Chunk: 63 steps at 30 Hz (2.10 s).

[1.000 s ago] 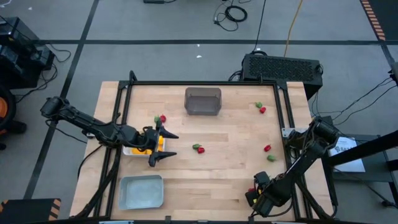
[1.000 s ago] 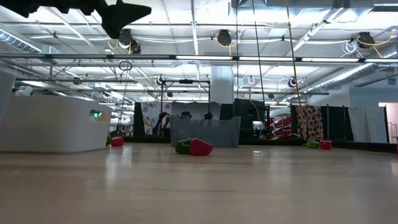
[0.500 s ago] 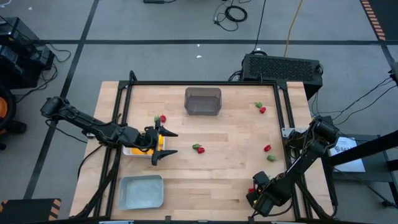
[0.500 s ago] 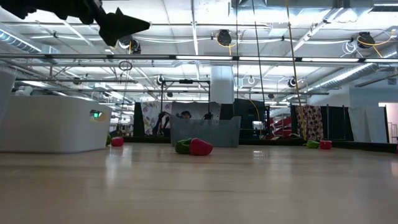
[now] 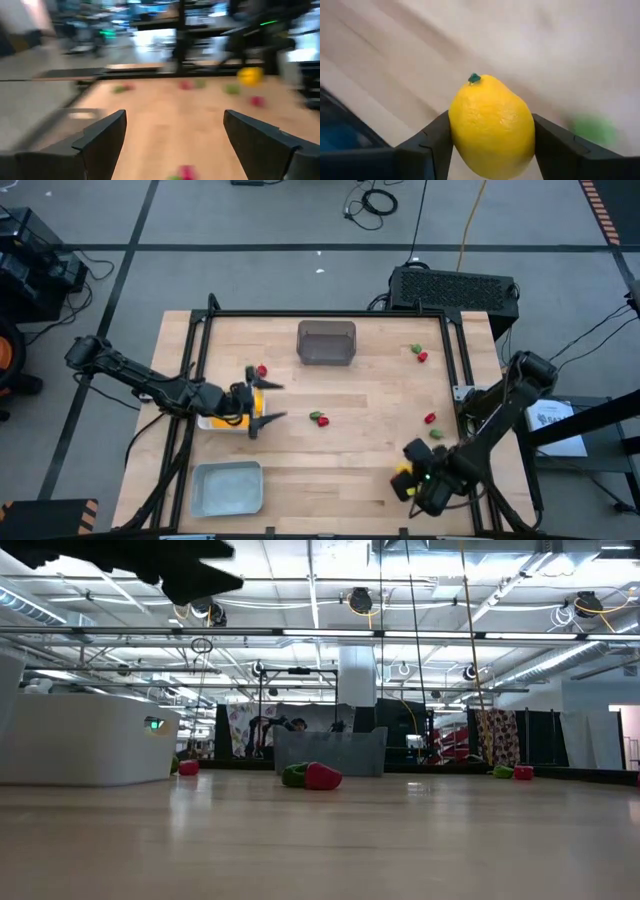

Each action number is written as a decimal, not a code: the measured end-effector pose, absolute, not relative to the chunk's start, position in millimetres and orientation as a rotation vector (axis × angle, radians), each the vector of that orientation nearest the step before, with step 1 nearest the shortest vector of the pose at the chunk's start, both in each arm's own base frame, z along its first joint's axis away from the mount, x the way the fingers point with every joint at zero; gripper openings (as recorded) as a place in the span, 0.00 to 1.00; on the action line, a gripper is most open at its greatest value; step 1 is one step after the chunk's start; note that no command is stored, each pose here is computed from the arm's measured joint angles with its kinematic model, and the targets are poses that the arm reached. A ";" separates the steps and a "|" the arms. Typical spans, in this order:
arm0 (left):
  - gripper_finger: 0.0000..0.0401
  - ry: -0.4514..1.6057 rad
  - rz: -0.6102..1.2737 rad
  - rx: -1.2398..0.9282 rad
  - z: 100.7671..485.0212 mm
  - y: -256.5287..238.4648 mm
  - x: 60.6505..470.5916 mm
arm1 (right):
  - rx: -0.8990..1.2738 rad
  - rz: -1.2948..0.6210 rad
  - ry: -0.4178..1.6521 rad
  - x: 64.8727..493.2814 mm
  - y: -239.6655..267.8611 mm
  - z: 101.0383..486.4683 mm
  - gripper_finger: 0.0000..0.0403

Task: Sort produce into baskets
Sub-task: Put the lemon into the white bin

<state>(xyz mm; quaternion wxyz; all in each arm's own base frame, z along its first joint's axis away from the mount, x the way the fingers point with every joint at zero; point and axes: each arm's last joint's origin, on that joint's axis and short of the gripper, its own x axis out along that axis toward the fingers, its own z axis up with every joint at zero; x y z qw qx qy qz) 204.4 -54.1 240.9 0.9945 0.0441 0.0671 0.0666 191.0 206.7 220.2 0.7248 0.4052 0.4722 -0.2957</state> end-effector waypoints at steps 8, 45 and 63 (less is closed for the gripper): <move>0.85 0.227 0.670 0.128 231.6 -20.4 201.5 | 0.581 -0.546 0.642 255.3 163.0 235.8 0.53; 0.85 0.663 1.156 0.467 203.0 31.4 176.8 | 0.186 -0.128 0.002 534.8 63.0 157.4 0.53; 0.85 0.647 1.161 0.431 202.0 31.3 176.1 | 0.164 -0.140 0.124 549.5 61.0 160.8 0.75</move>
